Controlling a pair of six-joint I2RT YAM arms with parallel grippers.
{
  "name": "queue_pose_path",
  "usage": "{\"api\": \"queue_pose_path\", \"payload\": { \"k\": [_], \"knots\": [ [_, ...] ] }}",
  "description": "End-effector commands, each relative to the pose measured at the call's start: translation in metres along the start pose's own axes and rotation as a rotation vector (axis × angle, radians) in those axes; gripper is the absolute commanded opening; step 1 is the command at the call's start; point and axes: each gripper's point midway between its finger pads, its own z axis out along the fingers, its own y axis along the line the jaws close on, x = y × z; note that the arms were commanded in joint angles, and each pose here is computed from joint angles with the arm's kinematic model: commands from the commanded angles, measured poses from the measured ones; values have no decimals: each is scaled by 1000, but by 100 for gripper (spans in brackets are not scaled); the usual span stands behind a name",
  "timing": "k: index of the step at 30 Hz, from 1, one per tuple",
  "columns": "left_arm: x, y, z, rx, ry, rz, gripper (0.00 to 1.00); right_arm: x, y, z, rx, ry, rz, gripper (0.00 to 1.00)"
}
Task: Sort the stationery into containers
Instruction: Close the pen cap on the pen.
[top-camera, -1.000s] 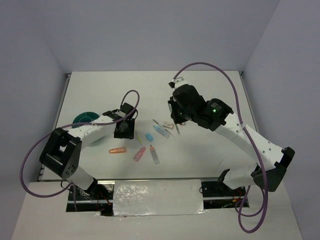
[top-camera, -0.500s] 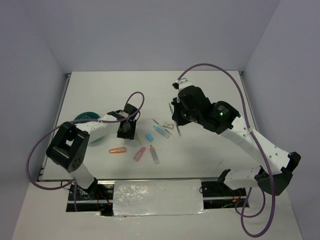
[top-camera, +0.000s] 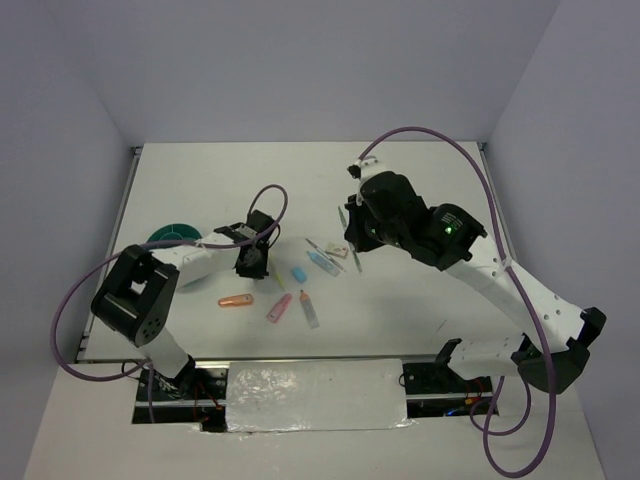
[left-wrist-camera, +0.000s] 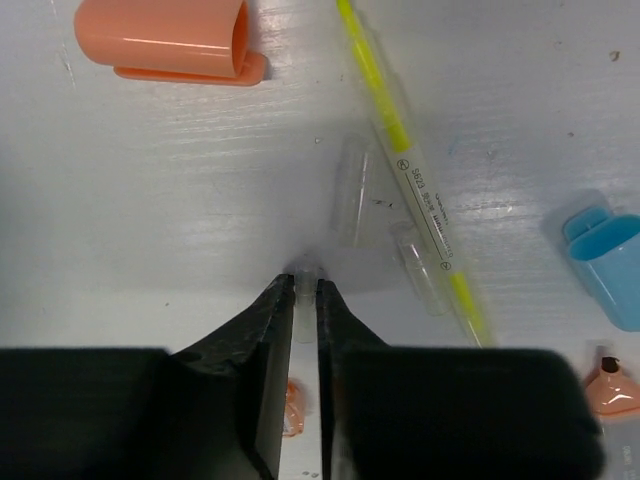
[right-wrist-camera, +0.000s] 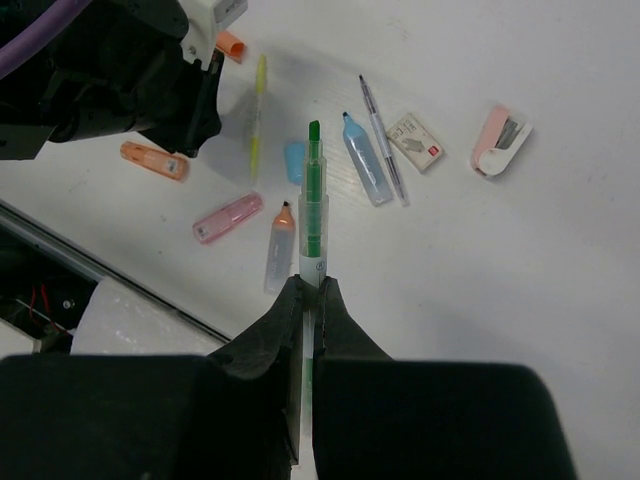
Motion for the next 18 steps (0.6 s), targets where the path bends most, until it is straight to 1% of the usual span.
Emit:
{"api": "queue_pose_path", "payload": {
  "k": [1,3,4,6,9,10,12,13,14,15,16,17,18],
  "knots": [
    [37,9,11,-34,100,-29,21,-13,5,-13,-35,-61,27,0],
    [42,10,10,-33,106,-45,14,-13,9,-14,-55,-63,37,0],
    [45,9,9,-29,113,-60,8,-13,11,-14,-65,-65,41,0],
    [41,8,0,-13,100,-78,0,-13,18,-15,-111,-76,62,0],
    [16,-1,-33,41,26,-122,0,-6,34,-12,-205,-79,111,0],
    [-4,-9,-49,79,-29,-148,0,0,39,-3,-237,-76,127,0],
    [-35,-21,-90,178,-149,-188,0,8,57,-7,-348,-65,176,0],
    [-55,-29,-111,232,-220,-218,0,12,62,1,-383,-78,202,0],
    [-66,-35,-129,290,-269,-236,0,10,66,-8,-426,-104,267,0],
    [-87,-43,-163,393,-386,-278,0,33,70,2,-468,-62,295,0],
    [-96,-48,-181,459,-439,-296,0,17,84,-6,-571,-152,325,0],
    [-101,-57,-201,547,-485,-301,0,16,90,-12,-633,-164,390,0],
    [-114,-61,-235,651,-589,-344,0,25,92,-13,-670,-167,409,0]
  ]
}}
